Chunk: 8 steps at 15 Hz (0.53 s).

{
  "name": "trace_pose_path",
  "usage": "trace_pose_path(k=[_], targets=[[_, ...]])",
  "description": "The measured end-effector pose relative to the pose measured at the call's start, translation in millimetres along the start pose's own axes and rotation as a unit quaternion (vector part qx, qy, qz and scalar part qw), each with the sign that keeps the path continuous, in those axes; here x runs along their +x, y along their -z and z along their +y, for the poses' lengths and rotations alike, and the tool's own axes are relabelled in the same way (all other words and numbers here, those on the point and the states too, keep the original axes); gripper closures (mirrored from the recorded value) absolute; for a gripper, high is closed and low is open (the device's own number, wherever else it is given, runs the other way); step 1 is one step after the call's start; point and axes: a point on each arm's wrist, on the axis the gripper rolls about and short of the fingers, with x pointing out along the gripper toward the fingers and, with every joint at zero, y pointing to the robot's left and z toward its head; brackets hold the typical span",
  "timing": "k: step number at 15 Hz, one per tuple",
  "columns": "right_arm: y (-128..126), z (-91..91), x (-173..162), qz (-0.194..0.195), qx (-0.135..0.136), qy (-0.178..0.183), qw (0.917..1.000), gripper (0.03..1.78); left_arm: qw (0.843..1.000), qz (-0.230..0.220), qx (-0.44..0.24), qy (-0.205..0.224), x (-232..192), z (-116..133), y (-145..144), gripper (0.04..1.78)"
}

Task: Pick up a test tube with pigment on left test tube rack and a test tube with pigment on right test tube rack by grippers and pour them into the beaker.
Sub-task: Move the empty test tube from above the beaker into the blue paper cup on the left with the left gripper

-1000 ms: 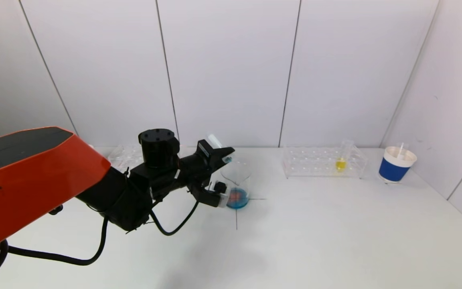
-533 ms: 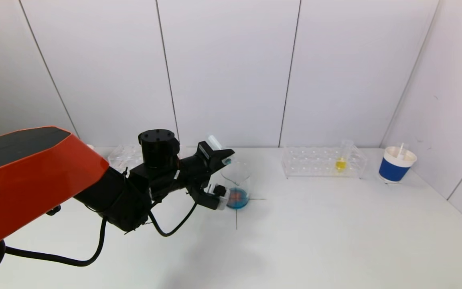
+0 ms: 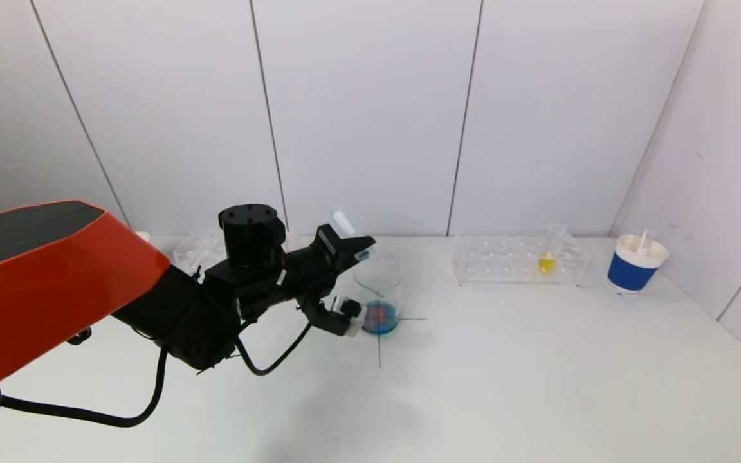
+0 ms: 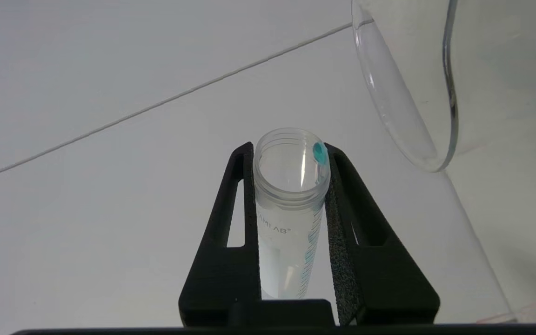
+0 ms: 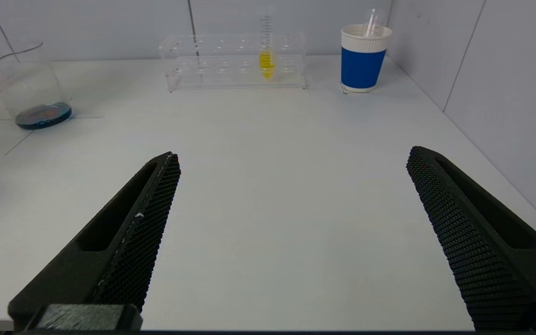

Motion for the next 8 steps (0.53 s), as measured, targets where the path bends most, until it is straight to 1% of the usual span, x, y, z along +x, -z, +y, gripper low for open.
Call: trace_pose_path(k=[8], targets=[[0.0, 0.0, 0.0, 0.0, 0.0, 0.0, 1.0, 0.04, 0.999, 0.005, 0.041, 0.008, -3.2, -0.2, -1.2, 1.38]])
